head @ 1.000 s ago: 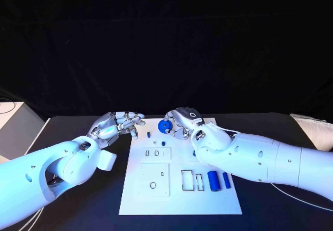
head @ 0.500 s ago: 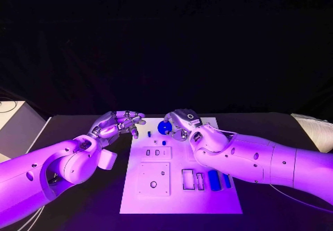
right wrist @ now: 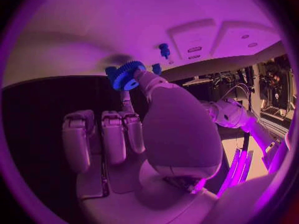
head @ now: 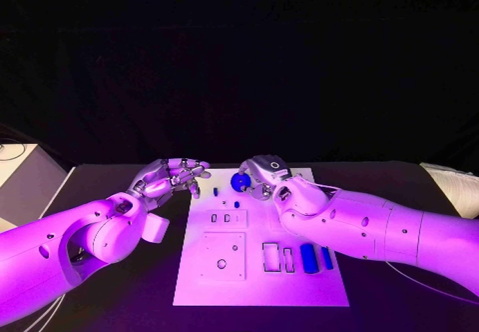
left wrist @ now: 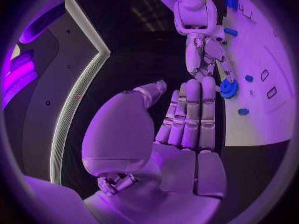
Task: Assemble the parts on the task board
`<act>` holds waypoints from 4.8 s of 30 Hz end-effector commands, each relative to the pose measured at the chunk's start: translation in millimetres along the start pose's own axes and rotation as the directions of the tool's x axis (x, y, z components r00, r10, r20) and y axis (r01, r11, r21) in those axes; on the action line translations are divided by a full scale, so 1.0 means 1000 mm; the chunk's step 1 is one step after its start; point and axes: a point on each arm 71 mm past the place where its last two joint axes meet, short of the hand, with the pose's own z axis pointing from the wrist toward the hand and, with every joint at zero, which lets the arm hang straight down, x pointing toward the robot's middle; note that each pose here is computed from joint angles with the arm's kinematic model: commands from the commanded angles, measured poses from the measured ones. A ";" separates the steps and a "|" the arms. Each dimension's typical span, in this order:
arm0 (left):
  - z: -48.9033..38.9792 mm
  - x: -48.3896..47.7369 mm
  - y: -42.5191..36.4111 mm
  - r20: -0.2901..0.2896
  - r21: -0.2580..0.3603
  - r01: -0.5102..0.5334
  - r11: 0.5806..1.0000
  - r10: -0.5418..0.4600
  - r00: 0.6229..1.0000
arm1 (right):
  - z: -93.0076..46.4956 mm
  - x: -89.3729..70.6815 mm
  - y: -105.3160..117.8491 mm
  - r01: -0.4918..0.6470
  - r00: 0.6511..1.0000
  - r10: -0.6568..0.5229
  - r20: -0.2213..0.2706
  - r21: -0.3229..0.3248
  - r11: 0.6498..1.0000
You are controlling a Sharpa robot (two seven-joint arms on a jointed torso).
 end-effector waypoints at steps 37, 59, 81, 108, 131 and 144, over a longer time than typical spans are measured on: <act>0.0023 0.0035 0.0005 -0.024 0.003 0.006 1.000 -0.006 1.000 | 0.001 0.015 0.009 -0.005 0.998 0.005 -0.056 0.000 1.000; 0.0028 0.0023 0.0017 -0.020 -0.003 0.005 1.000 -0.006 1.000 | -0.003 0.017 0.006 -0.051 0.993 0.052 -0.101 0.009 0.999; 0.0029 0.0023 0.0020 -0.019 -0.006 0.004 1.000 -0.005 1.000 | -0.006 0.021 0.001 -0.058 0.985 0.065 -0.161 0.048 0.997; 0.0022 0.0004 0.0019 -0.014 -0.006 0.000 1.000 0.000 1.000 | -0.019 0.015 0.001 -0.089 0.981 0.093 -0.167 0.031 0.996; 0.0013 -0.0008 0.0019 -0.011 -0.005 -0.002 1.000 0.002 1.000 | -0.033 0.002 -0.004 -0.114 0.983 0.117 -0.142 0.024 0.993; 0.0014 -0.0013 0.0023 -0.010 -0.005 -0.002 1.000 0.002 1.000 | -0.031 -0.011 -0.002 -0.148 0.986 0.148 -0.073 0.003 0.989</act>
